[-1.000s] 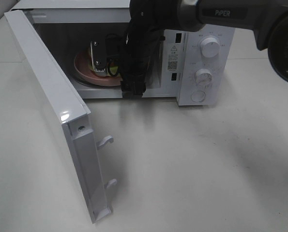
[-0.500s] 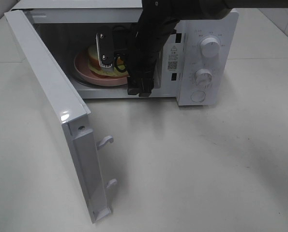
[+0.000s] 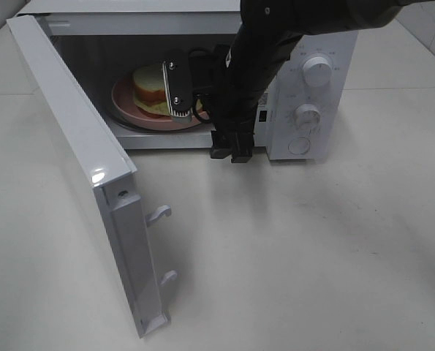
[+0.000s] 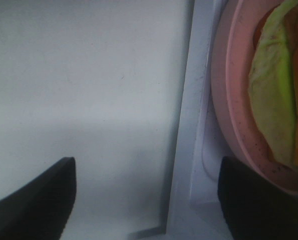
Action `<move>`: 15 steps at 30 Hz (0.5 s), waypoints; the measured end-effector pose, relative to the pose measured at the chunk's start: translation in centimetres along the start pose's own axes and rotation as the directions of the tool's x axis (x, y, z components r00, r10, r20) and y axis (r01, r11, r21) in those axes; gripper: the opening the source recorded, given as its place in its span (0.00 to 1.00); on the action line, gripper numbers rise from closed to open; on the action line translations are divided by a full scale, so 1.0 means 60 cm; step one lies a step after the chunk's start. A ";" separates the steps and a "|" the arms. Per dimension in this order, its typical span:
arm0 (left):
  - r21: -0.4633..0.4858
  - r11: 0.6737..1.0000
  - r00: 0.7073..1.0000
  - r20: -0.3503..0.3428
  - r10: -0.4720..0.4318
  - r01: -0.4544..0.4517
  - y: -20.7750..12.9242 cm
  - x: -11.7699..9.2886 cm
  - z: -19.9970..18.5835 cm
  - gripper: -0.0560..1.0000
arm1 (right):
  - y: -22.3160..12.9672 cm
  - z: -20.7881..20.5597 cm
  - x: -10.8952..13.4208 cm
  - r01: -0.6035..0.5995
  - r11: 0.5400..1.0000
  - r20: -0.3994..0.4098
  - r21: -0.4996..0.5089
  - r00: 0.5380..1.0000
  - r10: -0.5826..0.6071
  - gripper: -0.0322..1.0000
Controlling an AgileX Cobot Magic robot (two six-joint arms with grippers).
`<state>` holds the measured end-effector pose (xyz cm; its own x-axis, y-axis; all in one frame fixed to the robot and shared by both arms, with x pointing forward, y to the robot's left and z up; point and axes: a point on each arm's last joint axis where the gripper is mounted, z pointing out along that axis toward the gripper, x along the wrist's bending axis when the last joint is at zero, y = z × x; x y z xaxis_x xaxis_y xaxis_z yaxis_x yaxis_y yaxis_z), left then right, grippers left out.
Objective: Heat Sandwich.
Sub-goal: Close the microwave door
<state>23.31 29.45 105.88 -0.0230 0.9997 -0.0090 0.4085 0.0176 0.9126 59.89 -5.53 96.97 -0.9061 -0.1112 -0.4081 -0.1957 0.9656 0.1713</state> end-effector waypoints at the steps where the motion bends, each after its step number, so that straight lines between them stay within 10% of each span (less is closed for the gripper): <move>1: 0.000 1.000 1.000 0.000 0.000 0.000 0.000 0.000 0.000 0.98 | 0.000 0.000 0.000 0.000 1.000 0.000 0.000 1.000 0.000 0.76; 15: 0.000 1.000 1.000 0.000 0.000 0.000 0.000 0.000 0.000 0.98 | -0.031 -0.047 0.066 0.001 1.000 -0.044 0.019 0.999 0.000 0.76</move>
<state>23.31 29.45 105.88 -0.0230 0.9997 -0.0090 0.4085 0.0176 0.9126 55.61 -8.43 97.53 -0.9218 -0.1213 -0.3682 -0.1891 0.9698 0.1538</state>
